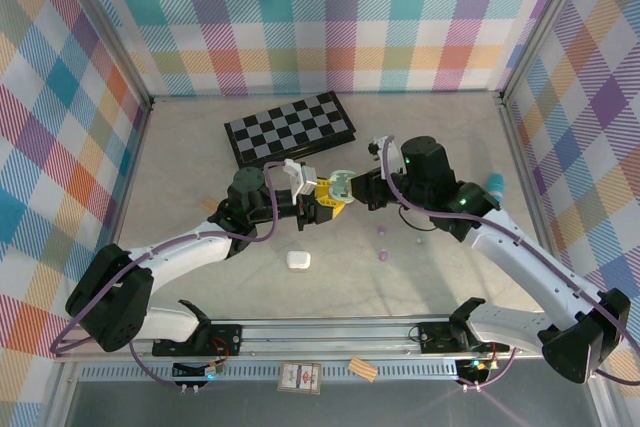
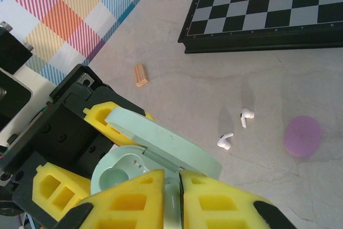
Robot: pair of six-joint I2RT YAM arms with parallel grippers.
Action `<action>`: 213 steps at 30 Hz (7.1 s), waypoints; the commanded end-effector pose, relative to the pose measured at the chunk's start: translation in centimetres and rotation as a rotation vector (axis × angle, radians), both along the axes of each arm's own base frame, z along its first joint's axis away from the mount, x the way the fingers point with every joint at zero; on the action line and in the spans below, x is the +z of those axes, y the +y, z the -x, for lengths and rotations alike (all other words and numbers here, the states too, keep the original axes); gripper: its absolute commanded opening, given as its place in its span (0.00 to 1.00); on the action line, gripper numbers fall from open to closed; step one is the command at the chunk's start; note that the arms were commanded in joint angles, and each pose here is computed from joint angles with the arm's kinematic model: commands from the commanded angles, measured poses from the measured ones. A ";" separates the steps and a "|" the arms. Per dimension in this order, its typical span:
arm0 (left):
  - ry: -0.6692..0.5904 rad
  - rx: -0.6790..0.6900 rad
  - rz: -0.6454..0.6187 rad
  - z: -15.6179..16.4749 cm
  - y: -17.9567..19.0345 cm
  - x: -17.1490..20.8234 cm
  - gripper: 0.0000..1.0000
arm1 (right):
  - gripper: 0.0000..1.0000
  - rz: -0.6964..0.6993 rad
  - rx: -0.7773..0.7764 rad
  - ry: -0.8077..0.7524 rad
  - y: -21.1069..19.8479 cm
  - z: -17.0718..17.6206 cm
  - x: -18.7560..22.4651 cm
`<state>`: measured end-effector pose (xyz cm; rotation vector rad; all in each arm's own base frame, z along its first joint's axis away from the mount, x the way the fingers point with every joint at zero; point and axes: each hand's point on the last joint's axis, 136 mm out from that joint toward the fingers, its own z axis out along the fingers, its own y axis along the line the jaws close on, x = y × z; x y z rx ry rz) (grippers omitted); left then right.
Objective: Insert the wireless bluetooth earbuds into the charging case
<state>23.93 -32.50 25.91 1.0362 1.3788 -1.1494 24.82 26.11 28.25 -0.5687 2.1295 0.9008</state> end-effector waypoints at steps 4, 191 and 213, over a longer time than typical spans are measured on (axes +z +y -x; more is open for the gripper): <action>-0.085 0.010 0.079 -0.1 0.3 3.4 0.32 | 0.16 -0.006 -0.011 -0.028 -0.4 0.4 0.1; -0.100 0.492 0.085 -5.2 14.5 1.1 0.32 | 0.41 1.206 -0.414 0.395 -10.9 0.9 -25.3; -0.102 0.483 0.085 -5.1 14.4 1.2 0.32 | 0.32 1.283 -0.402 0.454 -11.8 2.0 -25.9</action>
